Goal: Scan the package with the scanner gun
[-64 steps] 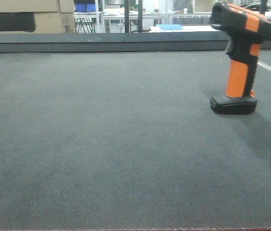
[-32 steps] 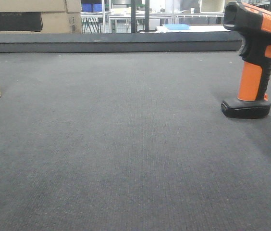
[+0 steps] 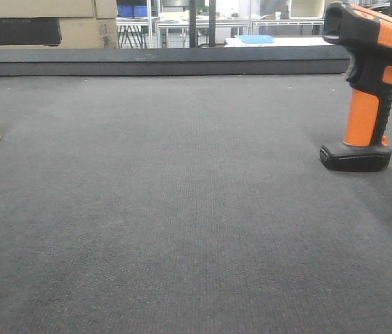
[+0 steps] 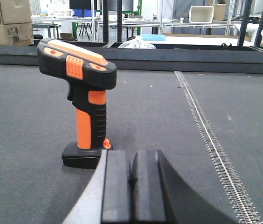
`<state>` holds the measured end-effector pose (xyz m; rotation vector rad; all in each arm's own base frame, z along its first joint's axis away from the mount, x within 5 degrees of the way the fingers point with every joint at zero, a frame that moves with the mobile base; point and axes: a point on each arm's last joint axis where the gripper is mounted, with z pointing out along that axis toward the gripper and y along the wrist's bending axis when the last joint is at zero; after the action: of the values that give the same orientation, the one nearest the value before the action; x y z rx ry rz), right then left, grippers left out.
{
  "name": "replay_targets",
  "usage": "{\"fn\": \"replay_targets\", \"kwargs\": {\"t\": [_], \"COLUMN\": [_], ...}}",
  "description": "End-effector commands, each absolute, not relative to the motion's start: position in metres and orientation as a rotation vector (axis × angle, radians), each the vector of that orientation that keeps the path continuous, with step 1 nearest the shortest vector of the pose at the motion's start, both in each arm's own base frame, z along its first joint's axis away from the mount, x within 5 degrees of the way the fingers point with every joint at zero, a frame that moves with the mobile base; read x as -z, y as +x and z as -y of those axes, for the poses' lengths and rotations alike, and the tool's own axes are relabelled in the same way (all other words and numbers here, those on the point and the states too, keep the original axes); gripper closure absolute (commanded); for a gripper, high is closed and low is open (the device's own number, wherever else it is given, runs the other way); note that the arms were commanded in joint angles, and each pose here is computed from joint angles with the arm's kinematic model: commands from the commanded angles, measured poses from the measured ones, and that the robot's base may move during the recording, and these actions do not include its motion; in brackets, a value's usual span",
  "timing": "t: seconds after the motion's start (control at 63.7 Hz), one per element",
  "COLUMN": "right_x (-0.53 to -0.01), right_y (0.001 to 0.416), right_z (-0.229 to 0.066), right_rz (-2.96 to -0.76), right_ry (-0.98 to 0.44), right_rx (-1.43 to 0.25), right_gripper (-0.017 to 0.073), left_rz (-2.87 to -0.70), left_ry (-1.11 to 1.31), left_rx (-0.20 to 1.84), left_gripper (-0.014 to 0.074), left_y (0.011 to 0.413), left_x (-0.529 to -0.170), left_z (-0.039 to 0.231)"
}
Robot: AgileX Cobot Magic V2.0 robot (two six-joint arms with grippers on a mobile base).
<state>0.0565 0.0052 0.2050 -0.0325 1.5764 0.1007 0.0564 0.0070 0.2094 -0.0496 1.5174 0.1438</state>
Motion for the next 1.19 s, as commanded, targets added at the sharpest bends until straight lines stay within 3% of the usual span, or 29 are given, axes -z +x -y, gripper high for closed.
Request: {"fn": "replay_targets", "kwargs": {"t": [0.0, 1.177], "right_x": [-0.2066, -0.2083], "right_y": [0.0563, 0.0563], "right_z": [-0.0047, -0.0044], "right_rz": [-1.556, -1.538], "right_ry": [-0.034, -0.045], "right_rx": [-0.089, -0.072], "right_gripper": [0.0712, 0.0712], "left_rz": [-1.495, -1.467], "left_ry": [-0.051, -0.05], "left_rx": [-0.142, -0.143], "left_gripper": [0.0705, 0.0705], "left_y": [0.0558, 0.0556], "left_x": [-0.2123, -0.2148], "left_z": [-0.0069, -0.0068]}}
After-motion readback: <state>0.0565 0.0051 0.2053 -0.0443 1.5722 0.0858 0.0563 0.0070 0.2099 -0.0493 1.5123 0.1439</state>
